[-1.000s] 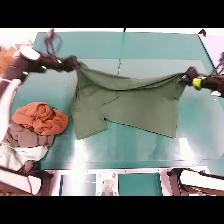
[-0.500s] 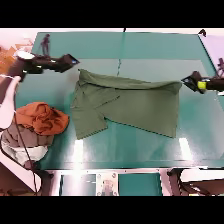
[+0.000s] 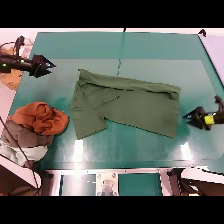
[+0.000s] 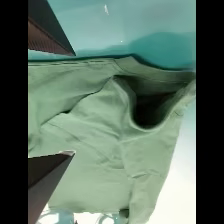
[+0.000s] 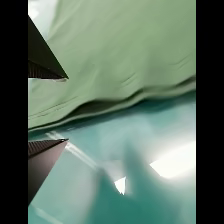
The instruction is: Fold the shirts.
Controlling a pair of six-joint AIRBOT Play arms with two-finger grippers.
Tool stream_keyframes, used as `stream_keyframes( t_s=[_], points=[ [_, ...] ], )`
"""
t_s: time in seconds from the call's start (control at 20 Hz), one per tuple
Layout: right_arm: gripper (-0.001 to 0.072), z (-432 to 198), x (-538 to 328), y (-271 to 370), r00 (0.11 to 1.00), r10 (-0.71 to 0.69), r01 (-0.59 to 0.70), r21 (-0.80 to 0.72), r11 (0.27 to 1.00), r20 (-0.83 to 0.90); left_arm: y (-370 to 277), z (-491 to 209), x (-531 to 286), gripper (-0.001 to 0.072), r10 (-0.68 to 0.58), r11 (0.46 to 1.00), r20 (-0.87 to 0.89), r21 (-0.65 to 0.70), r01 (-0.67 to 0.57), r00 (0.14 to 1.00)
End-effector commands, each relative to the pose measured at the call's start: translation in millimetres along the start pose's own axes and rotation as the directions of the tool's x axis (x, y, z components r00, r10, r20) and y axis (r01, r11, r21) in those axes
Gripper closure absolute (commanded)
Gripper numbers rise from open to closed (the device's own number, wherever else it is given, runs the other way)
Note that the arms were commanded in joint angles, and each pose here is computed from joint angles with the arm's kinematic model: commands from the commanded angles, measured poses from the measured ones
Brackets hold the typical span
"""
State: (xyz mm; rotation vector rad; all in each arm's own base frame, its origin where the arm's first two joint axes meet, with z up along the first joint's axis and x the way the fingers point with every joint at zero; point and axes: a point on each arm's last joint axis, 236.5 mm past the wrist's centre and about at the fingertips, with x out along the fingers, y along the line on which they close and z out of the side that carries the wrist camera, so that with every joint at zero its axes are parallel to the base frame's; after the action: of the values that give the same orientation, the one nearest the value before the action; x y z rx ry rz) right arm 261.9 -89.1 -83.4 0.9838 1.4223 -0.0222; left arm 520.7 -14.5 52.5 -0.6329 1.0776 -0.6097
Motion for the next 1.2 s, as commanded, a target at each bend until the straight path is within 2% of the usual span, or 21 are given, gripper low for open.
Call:
stream_keyframes(
  t_s=[0.0, 0.2, 0.3, 0.4, 0.45, 0.7, 0.85, 0.95, 1.15],
  points=[
    [0.0283, -49, 35, -13, 0.993, 0.005, 0.003, 0.070, 0.998, -0.115, 1, -6, -4, 0.0033, 0.000, 1.000, -0.024, -0.007, -0.001, 1.000],
    [0.0286, -65, 50, -5, 0.986, -0.006, 0.013, 0.043, 0.999, -0.168, 0, -10, -4, 0.0033, -0.008, 1.000, -0.043, -0.008, 0.007, 0.999],
    [0.0351, -60, 55, 6, 0.988, 0.012, -0.008, 0.026, 1.000, -0.154, -2, -13, -4, 0.0033, -0.013, 1.000, -0.054, -0.008, 0.012, 0.998],
    [0.0675, -49, 55, 18, 0.993, 0.032, -0.034, -0.017, 0.999, -0.118, -3, -16, -4, 0.0033, -0.018, 1.000, -0.066, -0.013, 0.017, 0.998],
    [0.0699, -37, 50, 20, 0.996, 0.019, -0.023, -0.041, 0.999, -0.088, -4, -18, -4, 0.0033, -0.022, 1.000, -0.075, -0.023, 0.020, 0.997],
    [0.0701, 66, -13, 29, 0.976, -0.014, 0.025, -0.047, 0.999, 0.218, -13, -42, 3, 0.0033, -0.026, 0.999, -0.186, -0.048, 0.017, 0.982],
    [0.0700, 78, -14, 30, 0.976, -0.012, 0.024, -0.056, 0.998, 0.216, -7, -81, 34, 0.0033, 0.055, 0.994, -0.339, -0.069, -0.083, 0.939],
    [0.0701, 77, -5, 25, 0.982, -0.013, 0.024, -0.055, 0.998, 0.190, -3, -129, 60, 0.0033, 0.082, 0.984, -0.486, -0.099, -0.147, 0.870],
    [0.0700, 76, 1, 22, 0.985, -0.013, 0.026, -0.075, 0.997, 0.174, -9, -220, 107, 0.0033, 0.040, 0.973, -0.676, -0.143, -0.183, 0.736]
  ],
)
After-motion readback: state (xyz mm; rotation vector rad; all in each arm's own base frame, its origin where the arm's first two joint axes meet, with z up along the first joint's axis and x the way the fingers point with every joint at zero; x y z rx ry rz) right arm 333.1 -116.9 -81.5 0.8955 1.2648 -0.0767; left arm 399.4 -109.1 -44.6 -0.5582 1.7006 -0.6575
